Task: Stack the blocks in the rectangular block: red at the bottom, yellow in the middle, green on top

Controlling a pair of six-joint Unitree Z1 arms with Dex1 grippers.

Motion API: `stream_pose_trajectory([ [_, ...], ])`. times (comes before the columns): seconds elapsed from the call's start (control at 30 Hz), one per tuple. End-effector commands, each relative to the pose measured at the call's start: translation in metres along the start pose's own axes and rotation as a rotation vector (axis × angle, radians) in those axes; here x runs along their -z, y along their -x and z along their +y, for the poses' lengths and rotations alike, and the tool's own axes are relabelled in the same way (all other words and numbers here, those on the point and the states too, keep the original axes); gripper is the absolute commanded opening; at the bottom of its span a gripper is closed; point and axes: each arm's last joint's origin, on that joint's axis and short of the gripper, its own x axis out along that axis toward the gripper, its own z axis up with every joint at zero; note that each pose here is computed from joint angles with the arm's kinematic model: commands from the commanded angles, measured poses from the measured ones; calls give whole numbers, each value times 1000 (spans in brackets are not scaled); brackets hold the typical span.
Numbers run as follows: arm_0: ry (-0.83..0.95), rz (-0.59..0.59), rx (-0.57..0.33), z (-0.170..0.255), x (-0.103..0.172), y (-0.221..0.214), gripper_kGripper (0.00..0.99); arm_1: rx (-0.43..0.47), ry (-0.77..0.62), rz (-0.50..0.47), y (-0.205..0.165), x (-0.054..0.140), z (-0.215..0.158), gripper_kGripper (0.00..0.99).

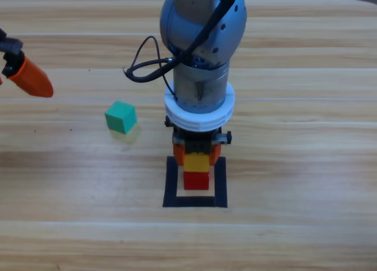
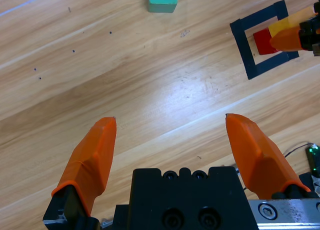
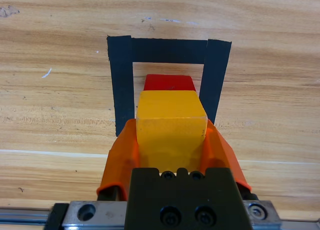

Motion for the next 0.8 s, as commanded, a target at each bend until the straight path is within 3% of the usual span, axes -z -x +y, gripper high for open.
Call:
stream_pose_trajectory([
  [0.03, 23, 28, -4, 6, 2, -11, 934, 71, 21, 39, -33, 8, 9, 980],
  [0.2, 25, 28, -3, 7, 3, -12, 934, 25, 35, -25, 3, 6, 10, 990],
  [0.37, 33, 15, 3, 7, 0, -12, 936, -114, 131, -237, 120, 32, -9, 990],
  [0.43, 43, 6, 8, 7, -5, -16, 936, -149, 175, -281, 149, 39, -21, 990],
  [0.67, 88, 81, -62, 10, -69, -91, 933, -109, 267, -400, 203, 69, -80, 990],
  [0.73, 85, 105, -79, 11, -82, -113, 933, -162, 293, -450, 207, 87, -110, 989],
  [0.8, 83, 126, -99, 12, -93, -134, 933, -290, 333, -515, 192, 109, -155, 989],
])
